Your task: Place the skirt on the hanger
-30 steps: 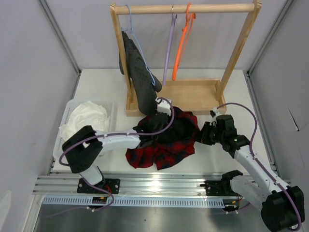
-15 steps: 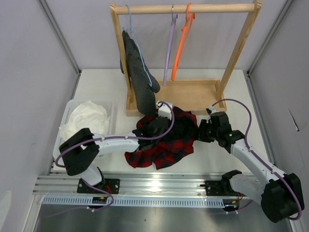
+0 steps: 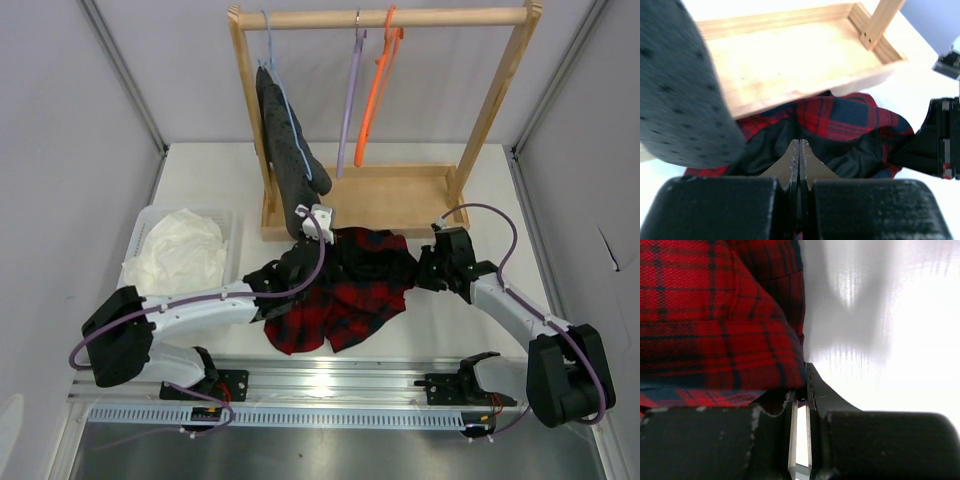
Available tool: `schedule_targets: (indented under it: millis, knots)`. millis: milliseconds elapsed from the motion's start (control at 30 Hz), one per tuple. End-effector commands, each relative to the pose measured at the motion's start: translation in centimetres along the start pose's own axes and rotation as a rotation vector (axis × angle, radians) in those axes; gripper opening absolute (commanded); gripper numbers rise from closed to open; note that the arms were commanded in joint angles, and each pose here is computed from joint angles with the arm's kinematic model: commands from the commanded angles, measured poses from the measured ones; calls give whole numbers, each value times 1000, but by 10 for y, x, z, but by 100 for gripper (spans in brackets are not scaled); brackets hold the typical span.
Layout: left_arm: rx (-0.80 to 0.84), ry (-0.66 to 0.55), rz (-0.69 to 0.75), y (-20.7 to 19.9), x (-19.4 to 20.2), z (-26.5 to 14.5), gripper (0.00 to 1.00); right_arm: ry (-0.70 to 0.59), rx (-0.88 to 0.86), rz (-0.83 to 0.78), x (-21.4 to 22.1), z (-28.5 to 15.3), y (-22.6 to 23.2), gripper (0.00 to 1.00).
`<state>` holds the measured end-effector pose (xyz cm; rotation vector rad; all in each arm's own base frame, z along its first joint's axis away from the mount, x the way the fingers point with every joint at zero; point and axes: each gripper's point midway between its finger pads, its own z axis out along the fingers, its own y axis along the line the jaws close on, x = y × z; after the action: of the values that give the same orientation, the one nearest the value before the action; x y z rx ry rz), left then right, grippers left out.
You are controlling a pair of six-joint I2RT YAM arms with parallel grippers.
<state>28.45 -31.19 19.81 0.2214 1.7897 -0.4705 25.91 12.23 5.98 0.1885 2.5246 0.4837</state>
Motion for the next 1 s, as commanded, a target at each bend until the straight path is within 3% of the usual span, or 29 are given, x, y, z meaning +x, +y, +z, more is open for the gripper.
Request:
schedule_targets:
  millis: [0, 233, 367, 467, 667, 800, 967]
  knots:
    - [-25, -11, 17, 6, -9, 0, 0, -74, -28, -11, -26, -5, 11, 1]
    - [41, 73, 1, -9, 17, 11, 0, -32, -198, -49, -6, -14, 38, 3]
    - [129, 165, 20, -29, 40, 15, 23, -16, -177, -49, 0, -17, 35, 5]
    - [146, 208, -1, -34, 60, 15, 32, -28, -188, -53, -2, -21, 38, 9]
    - [187, 291, 5, -48, 90, 12, 27, -24, -203, -56, -5, -25, 43, 15]
    - [232, 346, 7, -66, 113, 1, 21, -13, -203, -31, -6, -27, 46, 27]
    - [296, 390, -15, -82, 131, -18, 11, -16, -176, -11, -8, -26, 43, 24]
